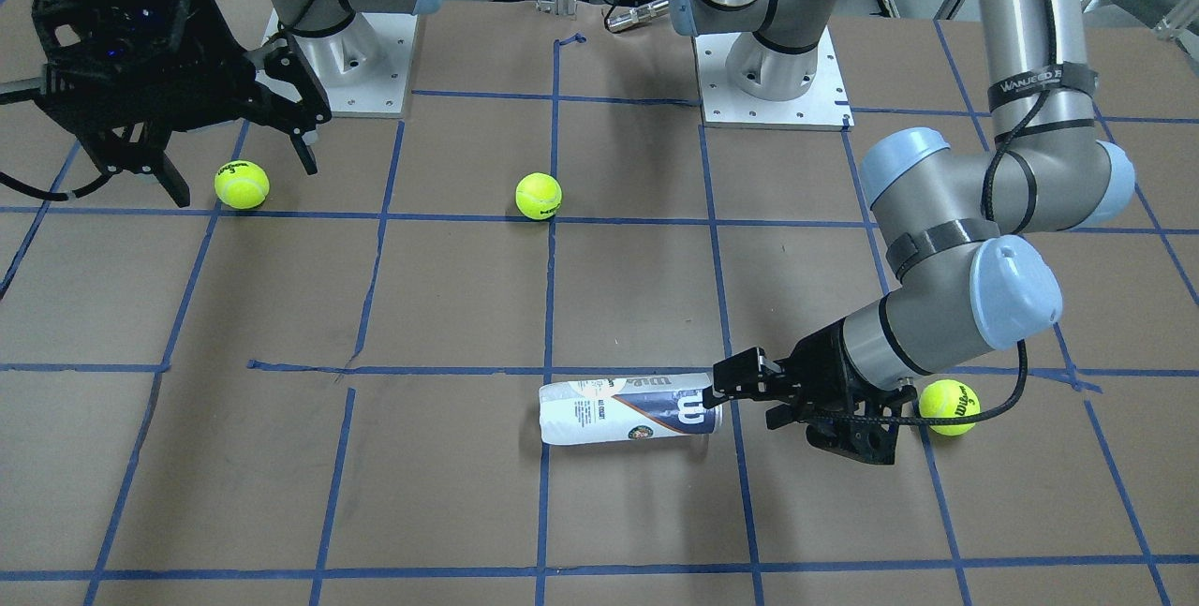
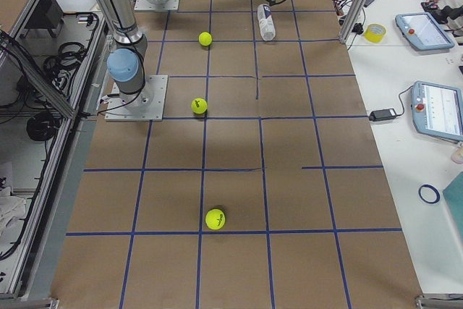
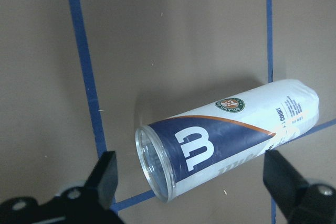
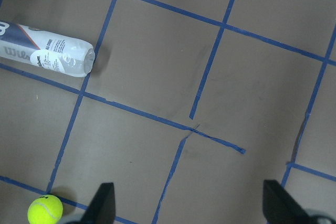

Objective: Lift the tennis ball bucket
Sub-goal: 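Close the left gripper around the can's open end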

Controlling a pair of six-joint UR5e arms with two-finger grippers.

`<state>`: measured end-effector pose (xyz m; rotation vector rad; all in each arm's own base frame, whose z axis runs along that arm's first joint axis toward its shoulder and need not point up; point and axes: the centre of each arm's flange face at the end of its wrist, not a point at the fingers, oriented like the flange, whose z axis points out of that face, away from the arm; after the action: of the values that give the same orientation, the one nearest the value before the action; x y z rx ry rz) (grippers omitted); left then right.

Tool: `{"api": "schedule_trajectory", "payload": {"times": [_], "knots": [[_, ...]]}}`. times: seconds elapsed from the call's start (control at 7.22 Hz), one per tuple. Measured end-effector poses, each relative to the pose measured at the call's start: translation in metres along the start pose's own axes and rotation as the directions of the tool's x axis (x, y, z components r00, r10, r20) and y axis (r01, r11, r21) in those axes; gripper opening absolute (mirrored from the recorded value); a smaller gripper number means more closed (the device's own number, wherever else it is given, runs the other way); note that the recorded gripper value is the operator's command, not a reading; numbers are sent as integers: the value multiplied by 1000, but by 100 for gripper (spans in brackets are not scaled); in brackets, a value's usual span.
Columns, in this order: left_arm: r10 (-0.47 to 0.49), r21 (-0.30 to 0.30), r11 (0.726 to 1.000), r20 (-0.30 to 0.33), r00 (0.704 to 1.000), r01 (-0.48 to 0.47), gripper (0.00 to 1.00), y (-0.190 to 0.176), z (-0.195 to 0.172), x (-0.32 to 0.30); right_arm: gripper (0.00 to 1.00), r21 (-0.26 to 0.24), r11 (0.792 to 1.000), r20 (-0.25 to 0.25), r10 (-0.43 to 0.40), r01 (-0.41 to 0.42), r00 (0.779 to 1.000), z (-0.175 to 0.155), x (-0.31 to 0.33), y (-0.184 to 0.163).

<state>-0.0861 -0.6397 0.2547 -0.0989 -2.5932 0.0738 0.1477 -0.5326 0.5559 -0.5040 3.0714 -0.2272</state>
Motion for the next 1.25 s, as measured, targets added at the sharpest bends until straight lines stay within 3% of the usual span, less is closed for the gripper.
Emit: {"api": "schedule_trajectory", "payload": {"times": [0.42, 0.55, 0.69, 0.83, 0.97, 1.25], "knots": [[-74, -52, 996, -156, 985, 66, 100, 13, 40, -23, 100, 24, 996, 19, 80, -81, 997, 3, -3, -4], [-101, -77, 993, -188, 977, 87, 95, 15, 52, -28, 100, 33, 991, 18, 127, -127, 992, 1, 0, -4], [-123, -91, 990, -229, 966, 104, 80, 16, 61, -30, 100, 37, 986, 18, 163, -163, 987, -1, 4, -3], [-139, -94, 989, -279, 950, 117, 34, 15, 66, -30, 100, 34, 983, 18, 182, -182, 983, 0, 8, -3], [-149, -94, 988, -307, 940, 126, 4, 14, 69, -29, 100, 29, 981, 16, 193, -194, 981, 1, 13, -2], [-159, -95, 986, -320, 934, 135, 0, 14, 69, -28, 100, 10, 979, 16, 206, -206, 978, 8, 20, -2]]}}
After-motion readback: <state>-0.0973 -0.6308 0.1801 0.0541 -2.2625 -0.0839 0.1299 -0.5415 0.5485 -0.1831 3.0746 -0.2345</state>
